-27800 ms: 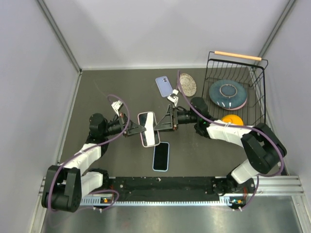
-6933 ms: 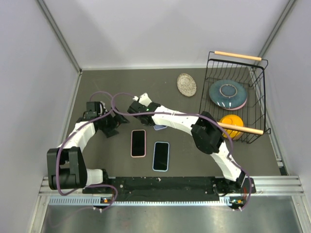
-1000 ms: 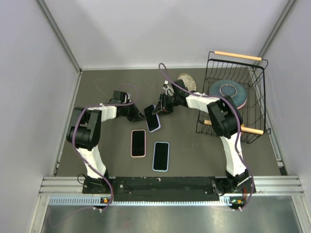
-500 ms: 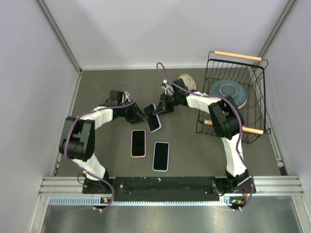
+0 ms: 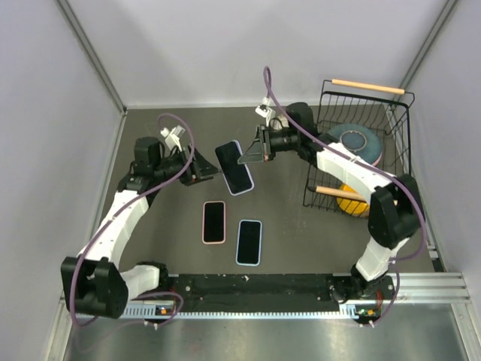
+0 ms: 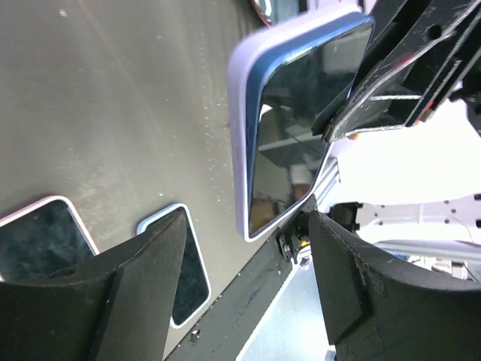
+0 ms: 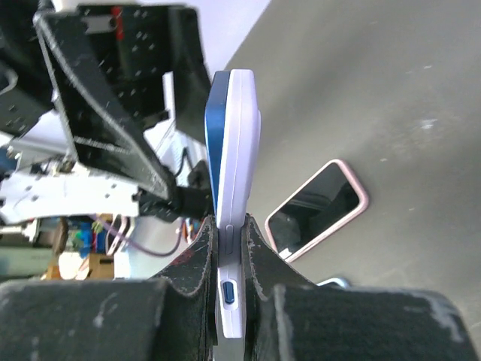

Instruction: Put the phone into the phone case

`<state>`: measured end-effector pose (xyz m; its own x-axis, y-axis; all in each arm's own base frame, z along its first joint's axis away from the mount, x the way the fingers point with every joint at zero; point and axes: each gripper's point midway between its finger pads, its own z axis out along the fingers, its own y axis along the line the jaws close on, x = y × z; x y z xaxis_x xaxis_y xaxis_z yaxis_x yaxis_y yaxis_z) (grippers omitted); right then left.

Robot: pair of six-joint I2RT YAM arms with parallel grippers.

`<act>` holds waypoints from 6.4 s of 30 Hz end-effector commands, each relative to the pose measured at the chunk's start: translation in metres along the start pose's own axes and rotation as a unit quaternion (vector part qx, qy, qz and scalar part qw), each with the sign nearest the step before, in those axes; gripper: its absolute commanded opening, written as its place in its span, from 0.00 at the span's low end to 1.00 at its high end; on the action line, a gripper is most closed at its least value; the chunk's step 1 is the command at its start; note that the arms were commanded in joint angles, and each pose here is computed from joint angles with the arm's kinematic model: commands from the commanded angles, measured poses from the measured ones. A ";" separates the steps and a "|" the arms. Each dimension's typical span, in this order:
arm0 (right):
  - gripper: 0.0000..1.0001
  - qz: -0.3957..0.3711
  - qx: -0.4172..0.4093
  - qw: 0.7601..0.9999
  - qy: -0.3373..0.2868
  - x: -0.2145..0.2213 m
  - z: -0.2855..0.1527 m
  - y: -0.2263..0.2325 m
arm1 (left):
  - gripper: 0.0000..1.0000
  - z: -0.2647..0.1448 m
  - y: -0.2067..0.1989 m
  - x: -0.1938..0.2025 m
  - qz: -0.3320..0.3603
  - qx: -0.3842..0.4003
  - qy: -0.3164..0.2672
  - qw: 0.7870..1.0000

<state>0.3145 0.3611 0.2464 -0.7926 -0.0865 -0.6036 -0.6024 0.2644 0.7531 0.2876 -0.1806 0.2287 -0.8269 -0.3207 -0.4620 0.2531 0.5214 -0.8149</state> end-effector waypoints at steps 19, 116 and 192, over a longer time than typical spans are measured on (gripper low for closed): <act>0.00 -0.084 -0.204 0.975 0.009 0.066 -0.056 0.125 | 0.75 -0.046 -0.083 0.031 0.082 0.223 -0.034 0.971; 0.00 -0.197 0.080 0.970 -0.121 0.004 -0.033 0.078 | 0.00 0.016 -0.009 0.079 0.000 0.091 0.074 0.993; 0.99 -0.106 0.075 0.987 -0.093 0.073 -0.099 0.091 | 0.00 -0.052 0.160 0.077 -0.099 -0.276 0.154 0.943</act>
<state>0.1962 0.2873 0.2823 -0.6567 0.0204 -0.7539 -0.6799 0.4167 0.6035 0.2257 -0.0733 0.0779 -0.9473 -0.2860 -0.1447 -0.1865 0.8590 -0.4767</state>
